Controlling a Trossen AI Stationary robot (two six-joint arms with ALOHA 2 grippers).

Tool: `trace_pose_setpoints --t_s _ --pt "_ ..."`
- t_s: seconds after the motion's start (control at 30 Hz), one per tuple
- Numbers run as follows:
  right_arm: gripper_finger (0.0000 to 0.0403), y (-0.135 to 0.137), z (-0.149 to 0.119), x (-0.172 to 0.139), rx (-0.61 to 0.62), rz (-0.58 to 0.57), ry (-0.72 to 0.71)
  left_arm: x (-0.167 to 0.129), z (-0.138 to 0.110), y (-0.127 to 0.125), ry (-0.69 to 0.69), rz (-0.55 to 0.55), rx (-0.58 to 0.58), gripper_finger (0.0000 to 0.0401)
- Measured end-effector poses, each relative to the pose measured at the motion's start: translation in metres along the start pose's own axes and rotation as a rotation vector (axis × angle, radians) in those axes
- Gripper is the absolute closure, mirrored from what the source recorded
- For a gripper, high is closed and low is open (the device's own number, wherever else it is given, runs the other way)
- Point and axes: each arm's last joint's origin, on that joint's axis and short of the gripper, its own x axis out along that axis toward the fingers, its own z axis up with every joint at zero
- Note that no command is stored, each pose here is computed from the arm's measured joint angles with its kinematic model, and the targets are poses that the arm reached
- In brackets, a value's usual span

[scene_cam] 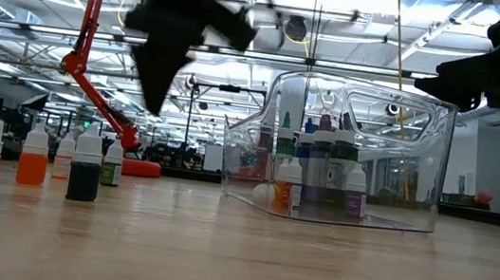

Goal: Pick & Place food coloring
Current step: Put the black food coloring bottle into the transparent container

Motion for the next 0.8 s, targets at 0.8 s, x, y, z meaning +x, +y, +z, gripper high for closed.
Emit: trace_pose_setpoints --t_s 0.8 --pt "0.0108 0.000 0.000 0.000 0.000 0.000 0.000 0.035 -0.125 0.119 -0.203 -0.401 -0.834 0.0227"
